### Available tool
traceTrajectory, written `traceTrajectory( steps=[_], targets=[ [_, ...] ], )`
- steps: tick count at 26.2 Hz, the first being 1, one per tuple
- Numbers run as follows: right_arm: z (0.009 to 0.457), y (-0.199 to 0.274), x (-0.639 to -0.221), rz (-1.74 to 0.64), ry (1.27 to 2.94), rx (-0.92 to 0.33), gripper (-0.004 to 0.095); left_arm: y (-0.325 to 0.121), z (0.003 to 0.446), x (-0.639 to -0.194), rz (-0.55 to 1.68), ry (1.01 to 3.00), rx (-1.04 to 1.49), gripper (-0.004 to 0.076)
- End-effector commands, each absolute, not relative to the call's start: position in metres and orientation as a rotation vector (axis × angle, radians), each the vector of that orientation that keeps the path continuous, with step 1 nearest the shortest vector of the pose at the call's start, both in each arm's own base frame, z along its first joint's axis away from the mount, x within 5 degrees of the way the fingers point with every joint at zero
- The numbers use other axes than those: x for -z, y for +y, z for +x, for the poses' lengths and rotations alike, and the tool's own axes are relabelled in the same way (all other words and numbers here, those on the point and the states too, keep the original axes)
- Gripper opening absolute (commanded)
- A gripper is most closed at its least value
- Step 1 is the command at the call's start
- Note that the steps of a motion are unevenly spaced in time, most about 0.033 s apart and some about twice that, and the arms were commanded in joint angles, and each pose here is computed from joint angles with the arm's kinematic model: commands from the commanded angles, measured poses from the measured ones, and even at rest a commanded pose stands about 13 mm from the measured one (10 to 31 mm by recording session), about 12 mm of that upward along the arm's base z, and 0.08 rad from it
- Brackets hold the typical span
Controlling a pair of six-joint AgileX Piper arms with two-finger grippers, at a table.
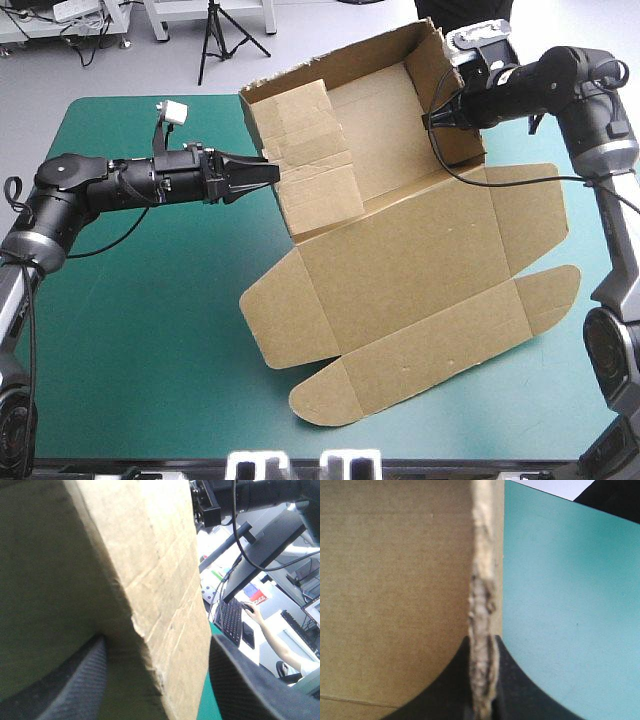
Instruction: Fold the box
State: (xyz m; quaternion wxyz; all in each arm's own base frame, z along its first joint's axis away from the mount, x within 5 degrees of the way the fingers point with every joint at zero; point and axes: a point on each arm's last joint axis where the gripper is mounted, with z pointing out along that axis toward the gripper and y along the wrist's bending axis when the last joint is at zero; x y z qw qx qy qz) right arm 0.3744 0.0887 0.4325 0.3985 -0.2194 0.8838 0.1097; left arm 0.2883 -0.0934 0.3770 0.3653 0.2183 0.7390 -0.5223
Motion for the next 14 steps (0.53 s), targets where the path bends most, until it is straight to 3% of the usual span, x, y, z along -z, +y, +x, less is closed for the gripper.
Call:
traceTrajectory(
  steps=[1,9,14],
  targets=[
    [0.362,0.094,-0.461,-0.504,2.108,-0.357,-0.0017,-0.098,0.274,-0.403,0.586,1.789,1.437,0.0433],
    [0.362,0.096,-0.464,-0.496,2.086,-0.394,-0.0017,-0.1,0.292,-0.395,0.356,1.889,1.244,0.0432],
    [0.362,0.098,-0.464,-0.479,2.091,-0.418,-0.0017,-0.135,0.297,-0.389,0.266,1.923,0.978,0.0425]
  ],
)
